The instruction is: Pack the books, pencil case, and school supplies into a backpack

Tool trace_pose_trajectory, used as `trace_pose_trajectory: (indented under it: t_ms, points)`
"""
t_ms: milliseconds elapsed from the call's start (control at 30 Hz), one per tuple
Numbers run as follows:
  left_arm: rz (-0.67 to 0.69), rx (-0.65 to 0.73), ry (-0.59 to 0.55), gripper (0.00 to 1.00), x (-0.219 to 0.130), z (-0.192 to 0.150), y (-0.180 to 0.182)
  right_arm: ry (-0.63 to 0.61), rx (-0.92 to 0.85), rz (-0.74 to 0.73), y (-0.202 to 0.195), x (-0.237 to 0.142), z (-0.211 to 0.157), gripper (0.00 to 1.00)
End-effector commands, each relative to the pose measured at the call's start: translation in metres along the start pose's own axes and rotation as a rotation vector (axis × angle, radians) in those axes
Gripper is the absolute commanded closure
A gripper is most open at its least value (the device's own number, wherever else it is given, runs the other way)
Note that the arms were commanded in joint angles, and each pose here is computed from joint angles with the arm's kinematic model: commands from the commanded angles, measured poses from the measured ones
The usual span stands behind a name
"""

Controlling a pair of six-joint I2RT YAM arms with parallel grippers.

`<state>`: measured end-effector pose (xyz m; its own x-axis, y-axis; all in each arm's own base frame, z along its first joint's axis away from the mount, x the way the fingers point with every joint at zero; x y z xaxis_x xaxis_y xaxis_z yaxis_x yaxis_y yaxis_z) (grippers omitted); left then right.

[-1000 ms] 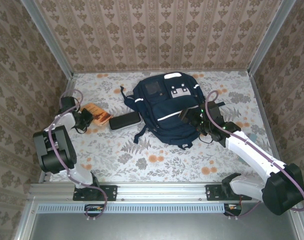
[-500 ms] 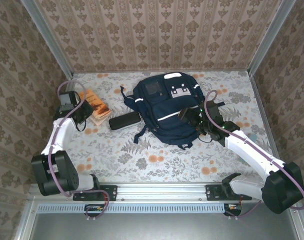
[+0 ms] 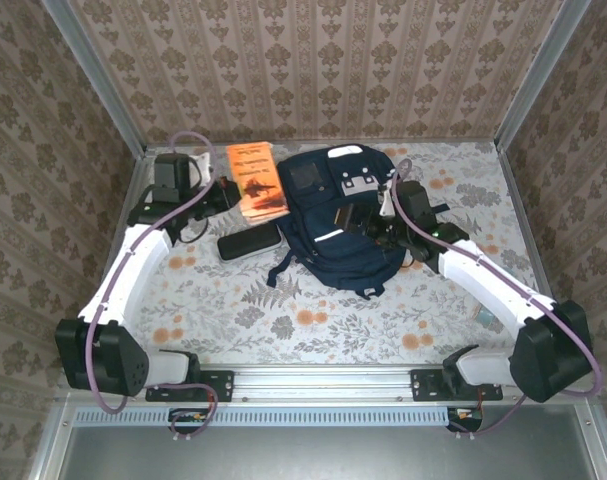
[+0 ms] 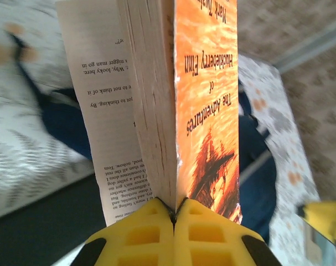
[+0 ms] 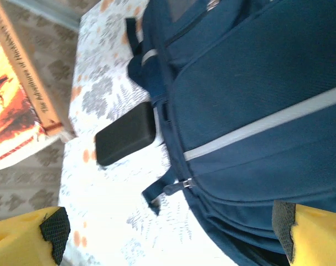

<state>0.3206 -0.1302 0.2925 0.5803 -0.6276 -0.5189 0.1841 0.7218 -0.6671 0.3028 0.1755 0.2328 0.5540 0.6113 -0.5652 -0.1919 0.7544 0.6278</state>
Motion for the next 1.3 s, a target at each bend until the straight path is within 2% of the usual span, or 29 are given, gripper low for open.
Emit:
trace_pose_trajectory:
  t_ms: [0,167,267,400,667,800,867,933,1033,1133,1267]
  points:
    - [-0.166,0.030,0.074,1.00,0.013,-0.009,-0.033,0.052,-0.044,0.173,0.025,0.005,0.003,0.03]
    - [-0.206,0.022,0.153,1.00,0.040,-0.029,-0.048,0.049,-0.020,0.236,0.028,0.014,0.004,0.04]
    - [-0.275,-0.020,0.208,1.00,0.054,-0.038,-0.055,0.081,0.018,0.258,0.021,0.031,-0.002,0.06]
    - [-0.296,-0.042,0.265,1.00,0.072,-0.048,-0.060,0.096,0.054,0.288,0.017,0.043,-0.006,0.11]
    - [-0.322,-0.081,0.348,1.00,0.097,-0.064,-0.066,0.098,0.088,0.333,0.014,0.060,-0.006,0.33]
    - [-0.284,-0.100,0.351,0.99,0.102,-0.067,-0.059,0.086,0.105,0.311,0.009,0.063,-0.005,0.51]
    - [-0.241,-0.116,0.348,0.84,0.104,-0.068,-0.051,0.083,0.117,0.278,0.004,0.063,-0.005,0.61]
    - [-0.211,-0.140,0.337,0.61,0.103,-0.067,-0.045,0.069,0.120,0.265,0.001,0.060,-0.004,0.72]
    - [-0.201,-0.181,0.316,0.34,0.101,-0.065,-0.036,0.034,0.107,0.285,0.000,0.051,0.002,0.78]
    - [-0.206,-0.225,0.287,0.18,0.096,-0.058,-0.028,0.023,0.098,0.335,0.004,0.041,0.010,0.79]
    - [-0.270,-0.287,0.274,0.07,0.100,-0.054,-0.033,0.036,0.114,0.450,0.015,0.033,0.019,0.79]
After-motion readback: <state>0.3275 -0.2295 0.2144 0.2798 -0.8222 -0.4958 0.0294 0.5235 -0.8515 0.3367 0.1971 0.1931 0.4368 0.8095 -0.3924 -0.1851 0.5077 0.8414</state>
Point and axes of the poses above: each hand's point on the last joint's axis, 136 mm out from that joint toward the fingers, its own x axis out along the fingers, its own y axis along the line the jaws close on, z = x × y, the point moved 6 cm from there along -x, back along the fingers, and after that the axes turned 7 degrees about -x, right-handed, at the moved point
